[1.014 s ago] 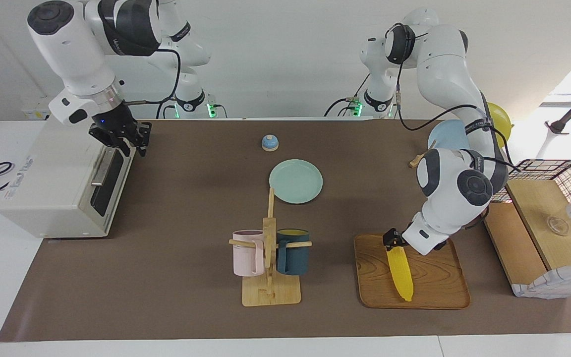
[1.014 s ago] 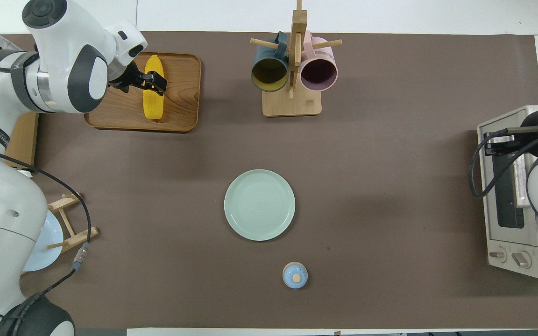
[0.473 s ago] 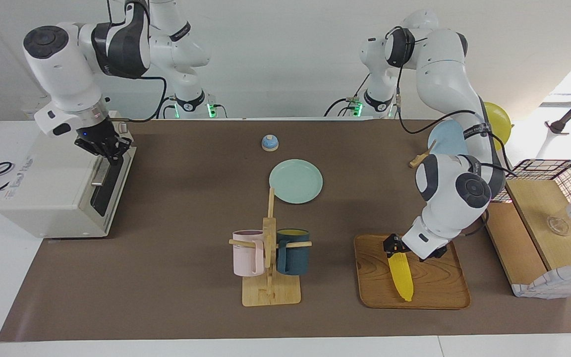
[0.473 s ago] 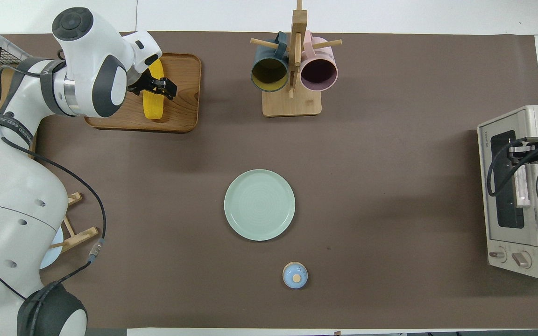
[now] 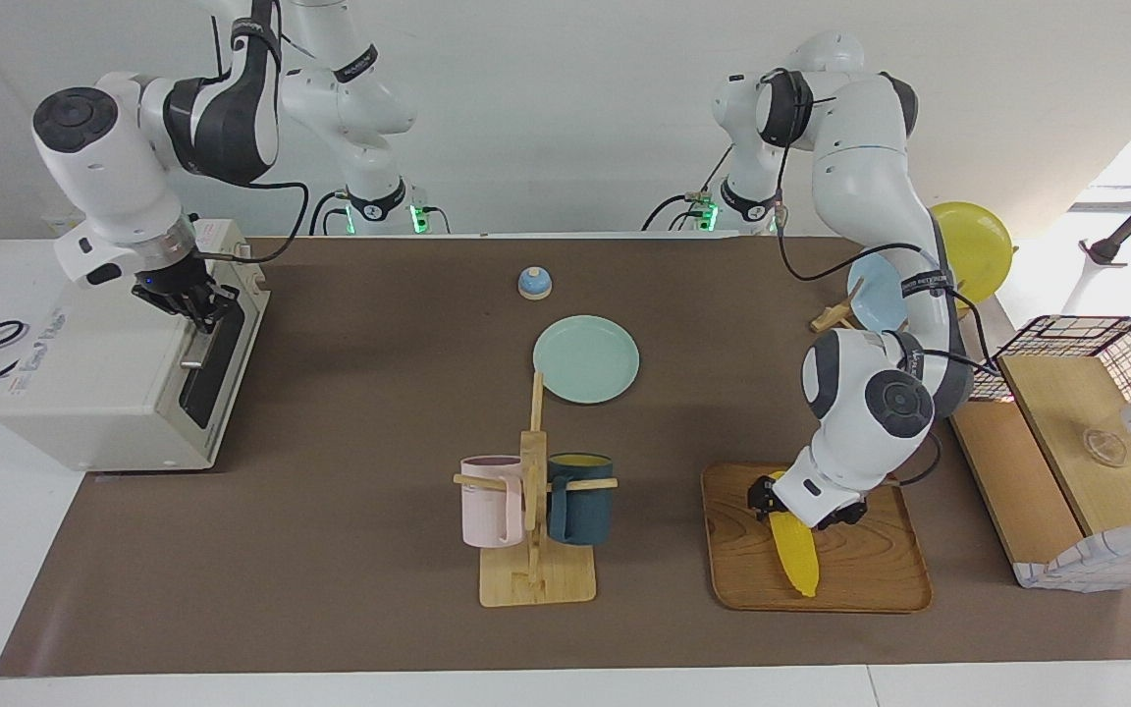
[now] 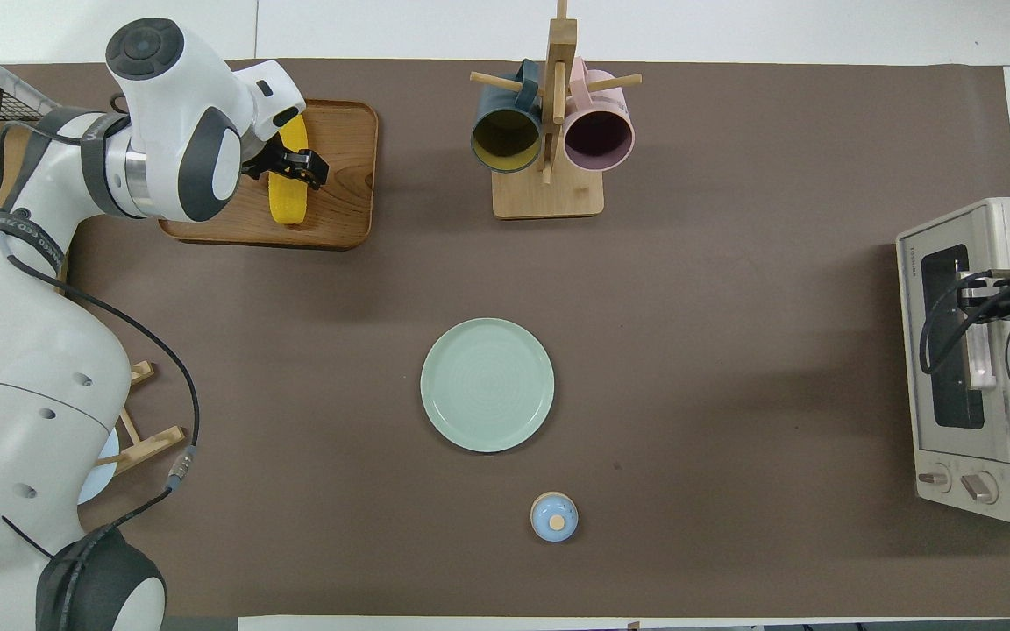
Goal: Put corn in oven
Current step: 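Reach the left gripper to the yellow corn on the tray and grasp, then lift the corn with the left gripper and carry toward the green plate, then lower the corn onto the plate while the right gripper opens the oven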
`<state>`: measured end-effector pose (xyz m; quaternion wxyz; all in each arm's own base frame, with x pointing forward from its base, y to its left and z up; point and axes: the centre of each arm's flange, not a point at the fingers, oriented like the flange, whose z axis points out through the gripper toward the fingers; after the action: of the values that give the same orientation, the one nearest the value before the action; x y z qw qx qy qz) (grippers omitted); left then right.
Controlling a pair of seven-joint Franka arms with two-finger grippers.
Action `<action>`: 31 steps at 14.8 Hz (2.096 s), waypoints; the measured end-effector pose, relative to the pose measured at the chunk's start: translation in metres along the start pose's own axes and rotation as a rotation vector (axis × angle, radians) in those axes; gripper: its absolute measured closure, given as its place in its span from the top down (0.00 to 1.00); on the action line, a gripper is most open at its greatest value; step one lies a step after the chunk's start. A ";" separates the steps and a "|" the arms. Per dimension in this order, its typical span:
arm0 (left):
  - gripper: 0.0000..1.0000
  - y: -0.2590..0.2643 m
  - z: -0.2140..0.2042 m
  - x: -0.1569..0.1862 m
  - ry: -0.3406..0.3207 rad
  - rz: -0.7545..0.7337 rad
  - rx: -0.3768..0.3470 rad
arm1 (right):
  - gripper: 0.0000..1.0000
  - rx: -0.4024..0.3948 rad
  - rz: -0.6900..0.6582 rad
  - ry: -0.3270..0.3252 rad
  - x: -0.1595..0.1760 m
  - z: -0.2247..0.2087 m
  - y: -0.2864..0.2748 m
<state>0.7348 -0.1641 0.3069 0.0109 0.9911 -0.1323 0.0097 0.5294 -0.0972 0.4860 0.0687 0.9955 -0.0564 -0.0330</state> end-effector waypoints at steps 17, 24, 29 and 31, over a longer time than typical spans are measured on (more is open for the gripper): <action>0.57 0.114 -0.210 -0.088 -0.063 -0.198 -0.093 | 0.01 -0.028 -0.110 -0.008 -0.004 0.015 0.001; 0.57 0.256 -0.147 -0.186 0.001 -0.238 -0.114 | 0.01 -0.026 -0.196 0.009 -0.005 0.026 -0.049; 0.57 0.290 -0.082 -0.233 0.028 -0.210 -0.119 | 0.01 0.027 -0.215 0.036 -0.009 0.048 -0.075; 0.57 0.295 -0.067 -0.243 0.028 -0.204 -0.118 | 0.01 0.029 -0.220 0.042 -0.010 0.052 -0.080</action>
<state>0.4221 -0.3838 0.3741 0.0718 0.9968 -0.0307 0.0147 0.5240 -0.0242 0.4243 0.0514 0.9970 0.0543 -0.0189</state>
